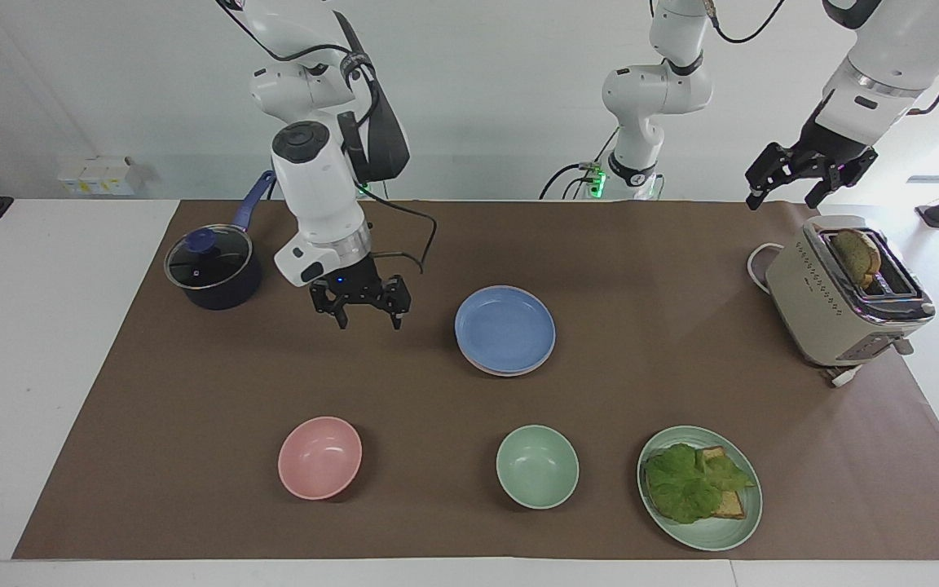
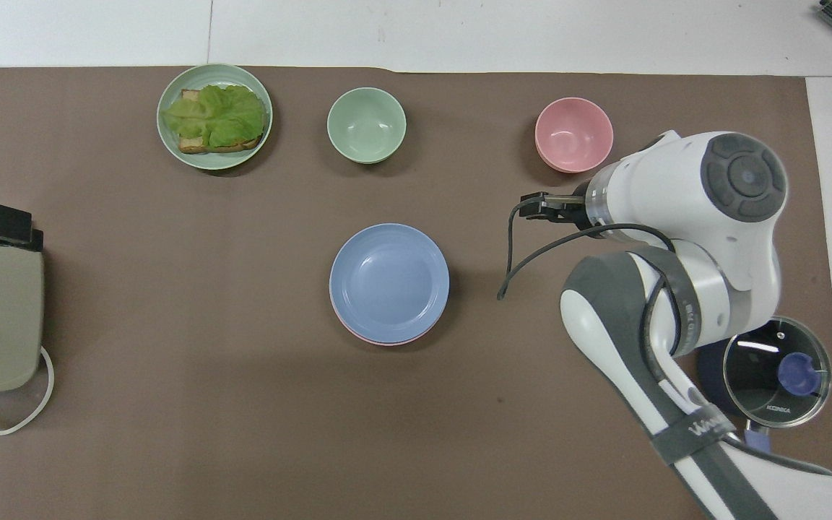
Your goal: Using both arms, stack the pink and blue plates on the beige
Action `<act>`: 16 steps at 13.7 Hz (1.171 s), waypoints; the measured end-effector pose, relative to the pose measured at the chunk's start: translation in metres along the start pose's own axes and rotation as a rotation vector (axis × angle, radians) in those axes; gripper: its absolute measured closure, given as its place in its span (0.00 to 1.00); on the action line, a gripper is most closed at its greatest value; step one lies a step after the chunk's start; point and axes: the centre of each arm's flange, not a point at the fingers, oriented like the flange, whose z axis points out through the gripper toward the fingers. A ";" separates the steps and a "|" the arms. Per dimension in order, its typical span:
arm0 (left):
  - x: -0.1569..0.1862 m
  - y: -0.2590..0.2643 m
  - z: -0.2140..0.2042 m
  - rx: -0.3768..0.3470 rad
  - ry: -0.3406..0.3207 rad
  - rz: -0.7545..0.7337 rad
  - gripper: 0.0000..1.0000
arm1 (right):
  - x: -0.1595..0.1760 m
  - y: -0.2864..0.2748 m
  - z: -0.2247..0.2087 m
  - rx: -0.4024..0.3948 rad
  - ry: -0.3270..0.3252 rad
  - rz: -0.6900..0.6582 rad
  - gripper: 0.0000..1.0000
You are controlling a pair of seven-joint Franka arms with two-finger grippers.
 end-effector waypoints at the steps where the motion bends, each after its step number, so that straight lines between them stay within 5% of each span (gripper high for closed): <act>1: 0.000 0.000 0.000 0.000 0.000 0.000 0.00 | 0.007 0.015 -0.012 -0.024 0.003 -0.012 0.00; 7: 0.000 0.000 0.000 0.000 0.000 0.000 0.00 | 0.008 0.092 -0.106 -0.052 0.015 -0.028 0.00; 16: 0.000 0.000 0.000 0.000 0.000 0.000 0.00 | -0.016 0.124 -0.194 -0.073 -0.109 -0.076 0.00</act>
